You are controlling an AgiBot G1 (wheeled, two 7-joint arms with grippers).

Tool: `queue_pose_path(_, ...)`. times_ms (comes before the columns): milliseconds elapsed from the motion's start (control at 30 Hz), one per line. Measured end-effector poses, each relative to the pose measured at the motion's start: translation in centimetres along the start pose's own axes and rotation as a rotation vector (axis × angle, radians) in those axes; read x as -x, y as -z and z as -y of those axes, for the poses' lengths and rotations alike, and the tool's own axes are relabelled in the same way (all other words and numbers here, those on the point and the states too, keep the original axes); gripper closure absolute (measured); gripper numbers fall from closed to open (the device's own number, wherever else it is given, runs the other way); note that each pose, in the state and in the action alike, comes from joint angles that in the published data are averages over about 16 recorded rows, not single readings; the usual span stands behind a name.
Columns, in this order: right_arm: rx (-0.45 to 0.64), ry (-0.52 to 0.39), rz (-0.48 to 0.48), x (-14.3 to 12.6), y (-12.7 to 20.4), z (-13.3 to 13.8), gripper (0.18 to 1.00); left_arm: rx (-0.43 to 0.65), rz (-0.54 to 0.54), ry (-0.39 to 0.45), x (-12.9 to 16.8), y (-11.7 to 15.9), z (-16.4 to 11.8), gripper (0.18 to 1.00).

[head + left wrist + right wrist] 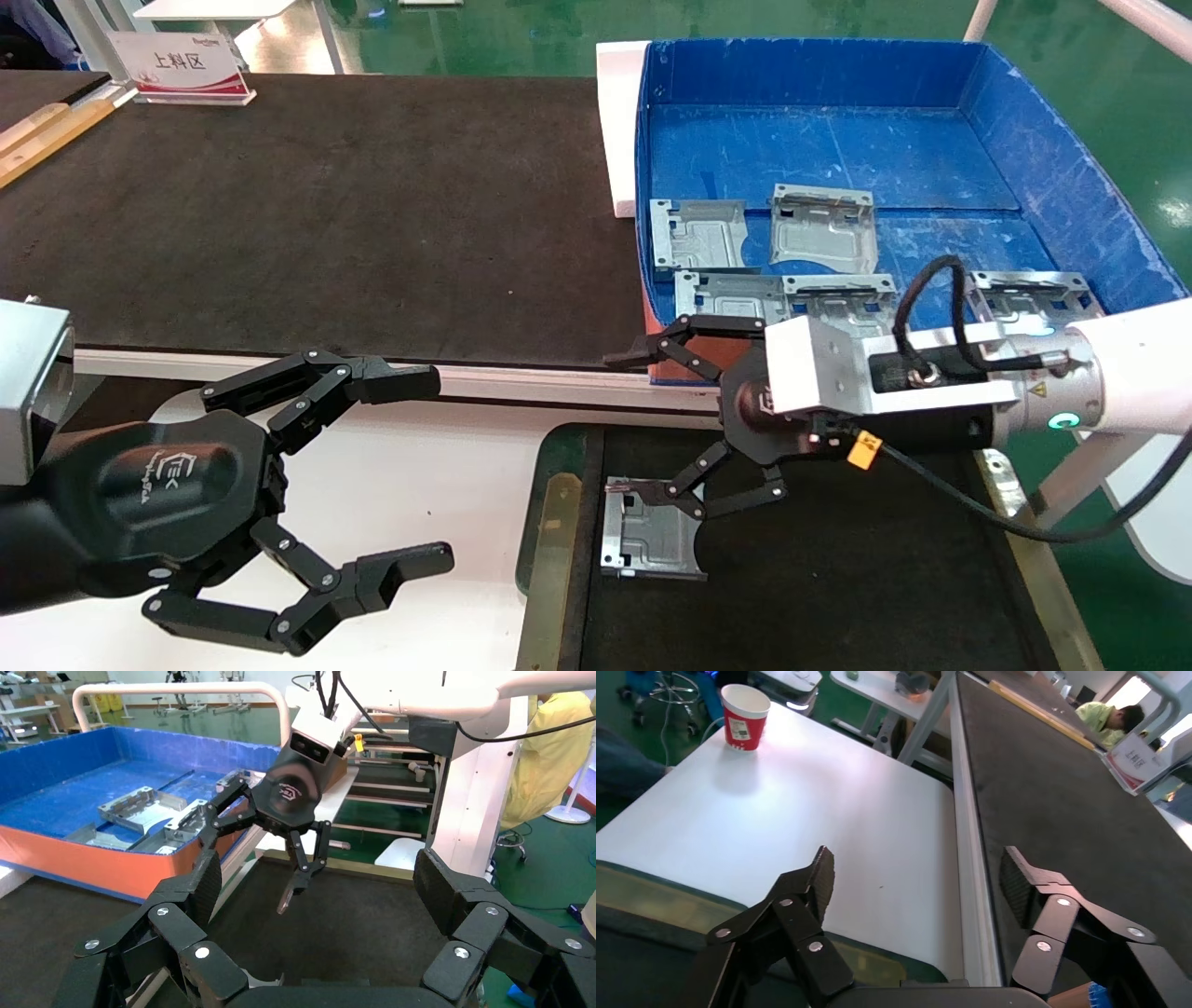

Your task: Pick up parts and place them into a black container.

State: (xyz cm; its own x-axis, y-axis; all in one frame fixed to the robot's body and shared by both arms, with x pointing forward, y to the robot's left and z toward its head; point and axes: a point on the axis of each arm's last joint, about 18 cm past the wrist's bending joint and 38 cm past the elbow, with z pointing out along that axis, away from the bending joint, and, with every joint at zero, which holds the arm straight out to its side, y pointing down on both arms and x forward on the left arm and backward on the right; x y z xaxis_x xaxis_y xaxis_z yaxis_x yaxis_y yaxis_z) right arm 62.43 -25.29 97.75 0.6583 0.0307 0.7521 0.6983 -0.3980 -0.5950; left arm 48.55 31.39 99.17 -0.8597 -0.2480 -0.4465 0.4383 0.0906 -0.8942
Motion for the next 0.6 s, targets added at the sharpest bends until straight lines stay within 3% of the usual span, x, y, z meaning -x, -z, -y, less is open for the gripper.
queue_pose_path(300, -0.031, -0.012, -0.017, -0.1, 0.5, 0.8, 0.27, 0.0, 0.0, 0.0, 0.0, 0.0, 0.0, 0.184)
queue_pose_path(600, -0.069, -0.066, -0.041, 0.8, 1.0, 1.0, 0.199, 0.0, 0.0, 0.0, 0.0, 0.0, 0.0, 0.184)
